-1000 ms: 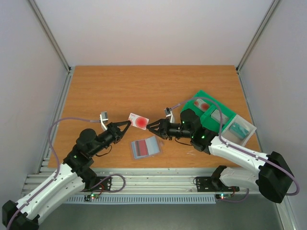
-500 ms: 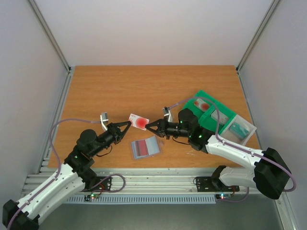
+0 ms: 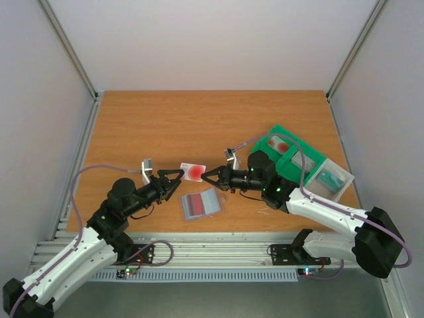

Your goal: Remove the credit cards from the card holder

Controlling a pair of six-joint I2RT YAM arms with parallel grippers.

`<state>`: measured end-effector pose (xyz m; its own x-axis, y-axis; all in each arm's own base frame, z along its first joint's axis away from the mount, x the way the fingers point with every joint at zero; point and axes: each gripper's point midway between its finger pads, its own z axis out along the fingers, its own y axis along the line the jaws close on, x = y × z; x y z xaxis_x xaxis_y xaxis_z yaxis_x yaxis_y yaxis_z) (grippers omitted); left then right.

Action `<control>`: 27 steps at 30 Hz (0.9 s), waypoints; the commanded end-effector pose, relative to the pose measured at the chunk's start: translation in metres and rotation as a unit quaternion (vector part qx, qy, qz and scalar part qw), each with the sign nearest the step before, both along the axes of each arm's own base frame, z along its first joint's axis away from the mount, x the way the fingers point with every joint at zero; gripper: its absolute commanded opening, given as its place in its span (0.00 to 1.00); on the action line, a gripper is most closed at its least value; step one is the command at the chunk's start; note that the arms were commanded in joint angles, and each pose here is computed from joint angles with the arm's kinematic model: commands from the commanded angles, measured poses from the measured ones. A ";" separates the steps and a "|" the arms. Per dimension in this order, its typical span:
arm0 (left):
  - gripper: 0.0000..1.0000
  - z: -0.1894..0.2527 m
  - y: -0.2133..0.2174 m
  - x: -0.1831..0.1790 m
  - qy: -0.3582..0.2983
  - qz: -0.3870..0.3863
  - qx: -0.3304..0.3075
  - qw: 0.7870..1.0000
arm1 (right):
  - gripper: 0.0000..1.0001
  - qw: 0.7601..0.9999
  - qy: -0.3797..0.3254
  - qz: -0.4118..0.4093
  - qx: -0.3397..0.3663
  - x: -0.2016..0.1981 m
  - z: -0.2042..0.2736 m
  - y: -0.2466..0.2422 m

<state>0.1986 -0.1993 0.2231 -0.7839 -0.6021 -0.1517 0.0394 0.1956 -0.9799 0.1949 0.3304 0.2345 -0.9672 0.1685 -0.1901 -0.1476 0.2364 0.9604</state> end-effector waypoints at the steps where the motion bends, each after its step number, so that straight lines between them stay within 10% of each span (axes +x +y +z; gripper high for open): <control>1: 0.78 0.006 0.003 -0.009 -0.008 -0.014 0.047 0.999 | 0.01 0.999 -0.040 0.012 -0.016 -0.008 0.006 -0.007; 5: 0.99 -0.003 0.010 -0.011 -0.010 -0.011 0.095 0.995 | 0.01 0.997 -0.052 -0.004 -0.055 -0.006 0.002 -0.021; 27: 0.99 -0.037 0.029 -0.018 -0.015 -0.046 0.278 0.959 | 0.01 0.969 -0.038 -0.125 -0.210 0.064 -0.021 -0.136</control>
<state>0.1781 -0.1741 0.1883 -0.8246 -0.3899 -0.4099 0.0840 0.6321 -0.7703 0.2504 0.2158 0.2117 -0.8965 0.2869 -0.3377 -0.1103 0.5935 0.7972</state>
